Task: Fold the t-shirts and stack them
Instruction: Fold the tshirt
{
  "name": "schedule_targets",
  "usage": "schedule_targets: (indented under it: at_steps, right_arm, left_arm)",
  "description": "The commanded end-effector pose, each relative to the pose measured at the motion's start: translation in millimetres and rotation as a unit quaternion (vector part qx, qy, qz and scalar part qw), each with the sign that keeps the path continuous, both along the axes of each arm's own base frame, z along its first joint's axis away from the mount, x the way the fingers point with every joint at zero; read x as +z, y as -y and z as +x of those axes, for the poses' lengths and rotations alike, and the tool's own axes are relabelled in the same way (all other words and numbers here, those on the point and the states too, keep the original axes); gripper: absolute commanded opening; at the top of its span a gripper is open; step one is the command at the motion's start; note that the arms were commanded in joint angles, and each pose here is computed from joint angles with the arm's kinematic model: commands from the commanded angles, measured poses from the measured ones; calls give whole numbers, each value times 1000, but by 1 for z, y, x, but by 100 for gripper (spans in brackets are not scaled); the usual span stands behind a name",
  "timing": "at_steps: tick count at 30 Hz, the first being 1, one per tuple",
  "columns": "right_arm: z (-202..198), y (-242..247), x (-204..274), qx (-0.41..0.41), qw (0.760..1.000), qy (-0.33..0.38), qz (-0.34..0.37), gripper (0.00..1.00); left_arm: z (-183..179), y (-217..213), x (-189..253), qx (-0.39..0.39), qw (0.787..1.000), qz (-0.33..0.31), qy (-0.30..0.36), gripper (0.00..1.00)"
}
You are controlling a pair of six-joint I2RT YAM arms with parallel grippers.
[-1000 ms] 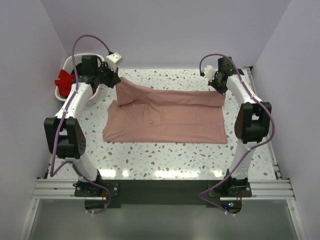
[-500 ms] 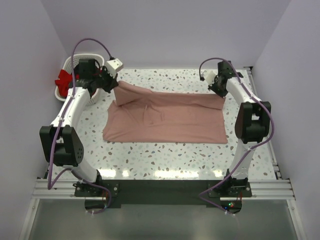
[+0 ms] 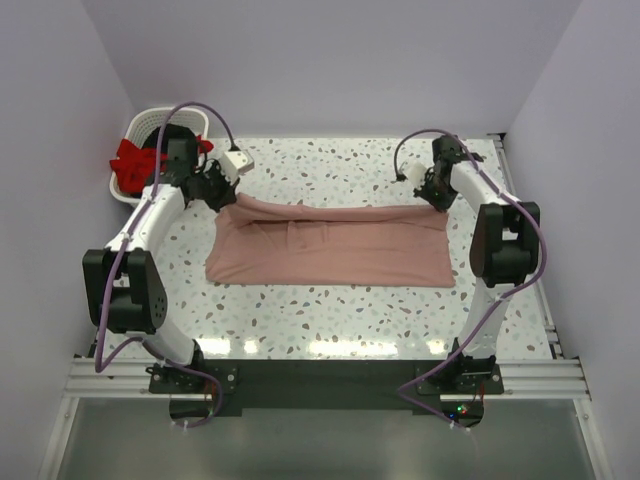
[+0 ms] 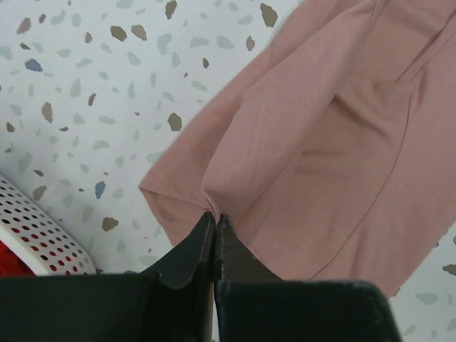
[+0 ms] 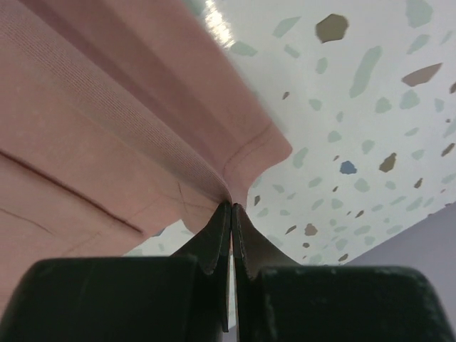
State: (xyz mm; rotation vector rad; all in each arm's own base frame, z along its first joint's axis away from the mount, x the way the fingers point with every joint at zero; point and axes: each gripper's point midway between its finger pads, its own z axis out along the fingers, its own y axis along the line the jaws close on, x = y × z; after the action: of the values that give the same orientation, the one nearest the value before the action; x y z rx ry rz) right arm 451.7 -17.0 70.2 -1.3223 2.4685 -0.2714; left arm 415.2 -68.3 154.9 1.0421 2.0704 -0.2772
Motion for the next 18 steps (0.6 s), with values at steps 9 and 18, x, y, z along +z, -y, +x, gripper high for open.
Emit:
schedule_targets:
  at_steps: [9, 18]
  right_arm:
    - [-50, -3, -10, 58, 995, -76, 10, 0]
    - [-59, -1, -14, 62, 993, -100, 8, 7]
  left_arm:
    - [-29, -6, -25, -26, 999, 26, -23, 0]
    - [-57, 6, -41, -69, 995, 12, -64, 0]
